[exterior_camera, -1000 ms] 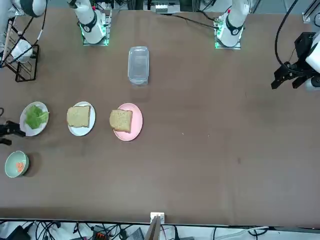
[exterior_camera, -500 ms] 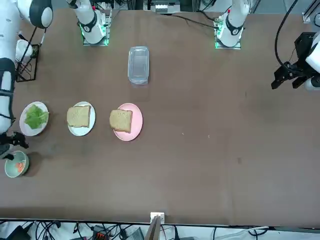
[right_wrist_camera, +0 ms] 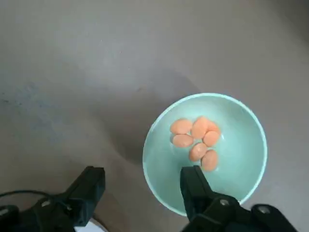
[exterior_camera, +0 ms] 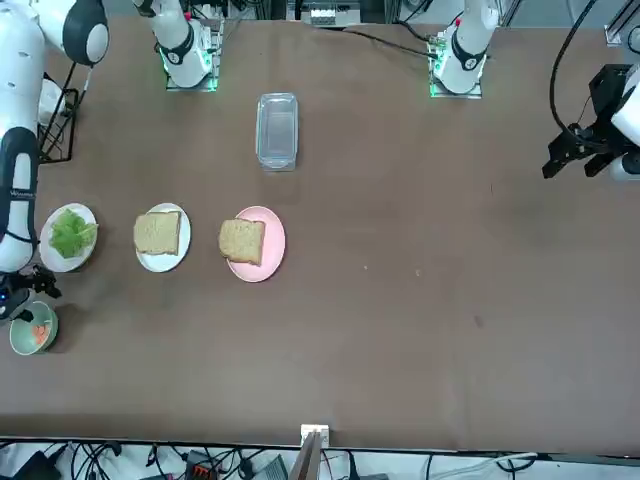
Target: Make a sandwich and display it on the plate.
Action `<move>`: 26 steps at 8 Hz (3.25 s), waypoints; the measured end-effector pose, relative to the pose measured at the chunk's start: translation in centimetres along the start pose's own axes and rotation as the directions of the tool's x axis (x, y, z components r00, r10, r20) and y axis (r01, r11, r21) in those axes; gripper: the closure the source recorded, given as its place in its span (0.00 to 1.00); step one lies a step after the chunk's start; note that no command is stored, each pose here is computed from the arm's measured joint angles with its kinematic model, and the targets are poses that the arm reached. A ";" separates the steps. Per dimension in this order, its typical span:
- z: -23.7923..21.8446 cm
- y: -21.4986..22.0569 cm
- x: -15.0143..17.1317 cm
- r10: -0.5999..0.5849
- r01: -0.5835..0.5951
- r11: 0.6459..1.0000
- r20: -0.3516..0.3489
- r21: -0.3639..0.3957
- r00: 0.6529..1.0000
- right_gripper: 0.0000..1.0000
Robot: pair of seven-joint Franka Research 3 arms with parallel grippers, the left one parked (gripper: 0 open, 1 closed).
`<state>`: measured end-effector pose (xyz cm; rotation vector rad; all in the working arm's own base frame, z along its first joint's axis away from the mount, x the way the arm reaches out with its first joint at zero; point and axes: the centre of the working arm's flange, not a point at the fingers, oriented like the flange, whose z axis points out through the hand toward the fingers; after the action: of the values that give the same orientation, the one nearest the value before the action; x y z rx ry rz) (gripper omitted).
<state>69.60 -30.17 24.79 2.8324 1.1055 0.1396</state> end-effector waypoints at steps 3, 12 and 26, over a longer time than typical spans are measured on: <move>1.9 0.1 -0.3 -0.002 0.002 0.999 0.009 -0.033 1.000 0.17; -4.3 0.8 1.9 0.035 -0.037 0.999 -0.048 -0.025 0.998 0.97; -11.5 -22.2 9.8 0.443 -0.422 0.649 0.137 0.633 0.886 0.97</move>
<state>60.53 -6.64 33.91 3.6963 0.4861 -0.2270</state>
